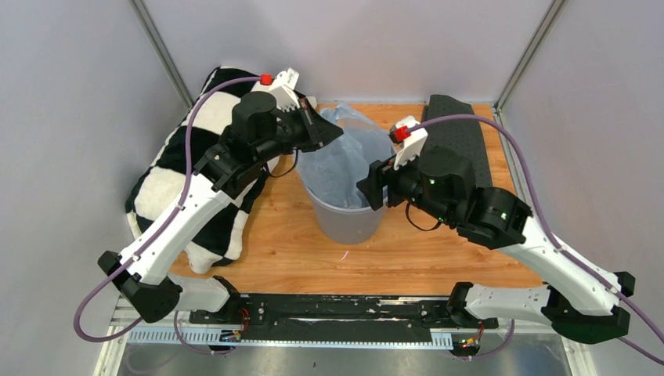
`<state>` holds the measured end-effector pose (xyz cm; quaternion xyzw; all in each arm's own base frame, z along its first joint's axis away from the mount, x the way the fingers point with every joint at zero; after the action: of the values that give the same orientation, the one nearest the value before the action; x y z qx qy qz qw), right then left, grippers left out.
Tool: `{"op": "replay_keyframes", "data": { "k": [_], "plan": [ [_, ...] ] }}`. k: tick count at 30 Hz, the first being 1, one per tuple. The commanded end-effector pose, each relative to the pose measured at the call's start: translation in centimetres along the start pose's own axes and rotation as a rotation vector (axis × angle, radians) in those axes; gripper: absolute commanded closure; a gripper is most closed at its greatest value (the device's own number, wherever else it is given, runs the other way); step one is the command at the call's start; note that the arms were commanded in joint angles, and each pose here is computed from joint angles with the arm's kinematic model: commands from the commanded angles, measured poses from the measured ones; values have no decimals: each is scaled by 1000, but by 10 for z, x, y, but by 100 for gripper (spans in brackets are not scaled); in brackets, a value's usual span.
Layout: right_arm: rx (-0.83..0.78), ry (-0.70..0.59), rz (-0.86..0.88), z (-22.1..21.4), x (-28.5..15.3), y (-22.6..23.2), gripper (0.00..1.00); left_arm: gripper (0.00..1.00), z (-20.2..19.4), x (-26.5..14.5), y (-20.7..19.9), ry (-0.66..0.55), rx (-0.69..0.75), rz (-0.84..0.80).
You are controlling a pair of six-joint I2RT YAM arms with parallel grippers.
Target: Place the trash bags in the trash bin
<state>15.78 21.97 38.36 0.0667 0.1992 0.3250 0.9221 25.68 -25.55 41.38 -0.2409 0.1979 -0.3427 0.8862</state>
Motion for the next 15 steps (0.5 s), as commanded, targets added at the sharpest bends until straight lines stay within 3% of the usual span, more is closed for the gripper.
{"op": "replay_keyframes", "data": {
  "k": [1,10,15],
  "plan": [
    [-44,-72,9,22,-8,0,33,100,5,-9,-25,-14,-73,-136],
    [-200,-219,32,58,13,11,30,99,11,-15,-44,-15,-76,-191],
    [-259,-230,-27,68,33,9,32,96,10,-17,-44,-12,-66,-184]
  ]
}}
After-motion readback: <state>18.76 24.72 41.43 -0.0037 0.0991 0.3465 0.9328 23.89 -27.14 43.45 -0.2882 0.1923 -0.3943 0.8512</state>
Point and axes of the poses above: each gripper's point midway between its finger pads, its own x axis out along the fingers, its own y axis along the line the jaws close on, z = x × y, the point moved 5 cm from there along -x, back along the fingers, and after that the axes turned 7 degrees about x, right-handed, at the moved point
